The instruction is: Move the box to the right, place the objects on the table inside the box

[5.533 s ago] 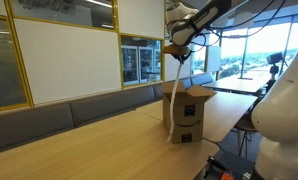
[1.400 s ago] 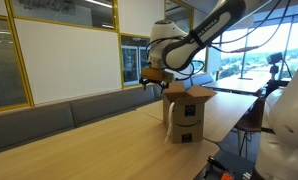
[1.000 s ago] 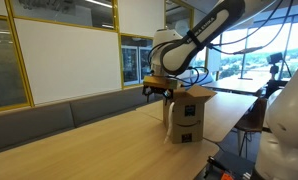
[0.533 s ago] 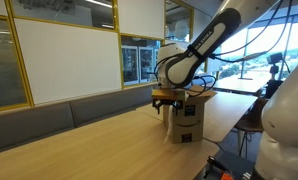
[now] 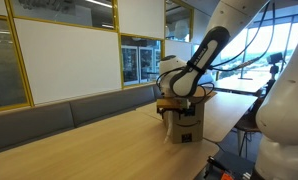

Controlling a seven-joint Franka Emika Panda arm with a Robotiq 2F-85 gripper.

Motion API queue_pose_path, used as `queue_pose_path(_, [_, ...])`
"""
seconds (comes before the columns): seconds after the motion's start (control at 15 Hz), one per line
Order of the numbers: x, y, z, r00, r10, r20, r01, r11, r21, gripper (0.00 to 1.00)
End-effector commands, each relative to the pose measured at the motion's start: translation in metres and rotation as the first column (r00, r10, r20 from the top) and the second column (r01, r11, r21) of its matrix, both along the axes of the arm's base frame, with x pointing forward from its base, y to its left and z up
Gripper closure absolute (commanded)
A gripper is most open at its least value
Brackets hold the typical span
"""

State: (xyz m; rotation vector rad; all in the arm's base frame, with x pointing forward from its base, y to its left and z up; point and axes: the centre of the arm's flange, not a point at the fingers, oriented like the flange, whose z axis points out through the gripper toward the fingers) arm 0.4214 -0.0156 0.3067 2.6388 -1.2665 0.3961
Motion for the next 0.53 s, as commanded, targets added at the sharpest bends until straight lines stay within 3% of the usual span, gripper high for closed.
queue_pose_path(0.0, [0.025,-0.013,-0.019,0.999,0.004,0.040,-0.002,0.999,-0.051,0.00])
queue_pose_path(0.2, [0.032,-0.023,-0.025,0.999,-0.001,0.045,0.005,0.997,-0.074,0.00])
queue_pose_path(0.27, [0.034,-0.026,-0.026,0.999,-0.003,0.045,0.007,0.997,-0.081,0.25])
queue_pose_path(0.33, [0.035,-0.028,-0.026,0.999,-0.003,0.045,0.007,0.996,-0.087,0.27])
queue_pose_path(0.47, [0.038,-0.030,-0.027,0.999,-0.005,0.044,0.010,0.996,-0.092,0.42])
